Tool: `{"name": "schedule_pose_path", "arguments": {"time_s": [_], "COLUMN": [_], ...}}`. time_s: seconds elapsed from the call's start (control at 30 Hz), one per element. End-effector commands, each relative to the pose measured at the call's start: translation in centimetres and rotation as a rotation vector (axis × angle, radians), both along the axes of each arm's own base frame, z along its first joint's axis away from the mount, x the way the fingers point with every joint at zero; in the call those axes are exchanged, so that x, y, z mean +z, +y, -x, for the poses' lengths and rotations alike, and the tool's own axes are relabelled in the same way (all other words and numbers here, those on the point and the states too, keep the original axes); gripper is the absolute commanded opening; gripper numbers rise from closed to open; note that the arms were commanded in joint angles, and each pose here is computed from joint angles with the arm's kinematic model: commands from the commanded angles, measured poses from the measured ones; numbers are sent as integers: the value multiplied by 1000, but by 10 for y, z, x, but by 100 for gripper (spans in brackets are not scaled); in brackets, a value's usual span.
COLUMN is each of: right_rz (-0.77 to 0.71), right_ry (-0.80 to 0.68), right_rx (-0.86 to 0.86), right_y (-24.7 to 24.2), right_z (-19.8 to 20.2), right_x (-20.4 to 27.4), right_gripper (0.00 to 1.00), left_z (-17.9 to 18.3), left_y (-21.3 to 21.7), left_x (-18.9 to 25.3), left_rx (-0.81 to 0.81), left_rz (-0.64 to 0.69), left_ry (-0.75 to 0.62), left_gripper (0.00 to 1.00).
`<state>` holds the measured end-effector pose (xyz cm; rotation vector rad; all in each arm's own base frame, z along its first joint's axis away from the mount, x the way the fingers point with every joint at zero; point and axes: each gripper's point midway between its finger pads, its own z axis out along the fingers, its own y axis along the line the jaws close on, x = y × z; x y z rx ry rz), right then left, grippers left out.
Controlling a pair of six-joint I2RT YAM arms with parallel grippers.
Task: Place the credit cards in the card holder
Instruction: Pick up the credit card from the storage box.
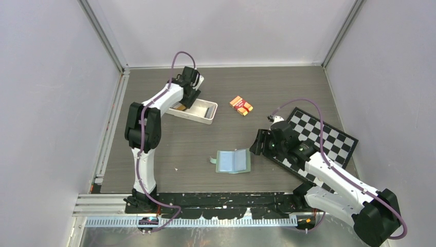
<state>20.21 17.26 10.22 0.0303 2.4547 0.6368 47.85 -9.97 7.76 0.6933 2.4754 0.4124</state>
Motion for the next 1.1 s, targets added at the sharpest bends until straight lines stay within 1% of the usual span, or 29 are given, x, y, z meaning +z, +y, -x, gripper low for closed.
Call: {"name": "schedule_pose_path", "arguments": {"time_s": [0.0,0.27,0.93,1.07], "right_rz": [-43,-46,-48,-48], "right_ry": [-45,-43,-27,-27], "right_rx": [-11,-13,-5,-5], "right_y": [4,4,7,7], "right_z": [-7,-7,-8,-8], "right_x": [12,12,10,10], "right_gripper": [58,58,58,58], "left_z": [-18,-17,-14,-14], "left_y": [6,10,10,10], "left_x": [26,37,53,54], "left_rx": [11,14,16,16], "left_rz": [-22,-38,-23,-22], "left_ry": [-91,-115,-137,-137], "left_gripper": [61,48,35,31]}}
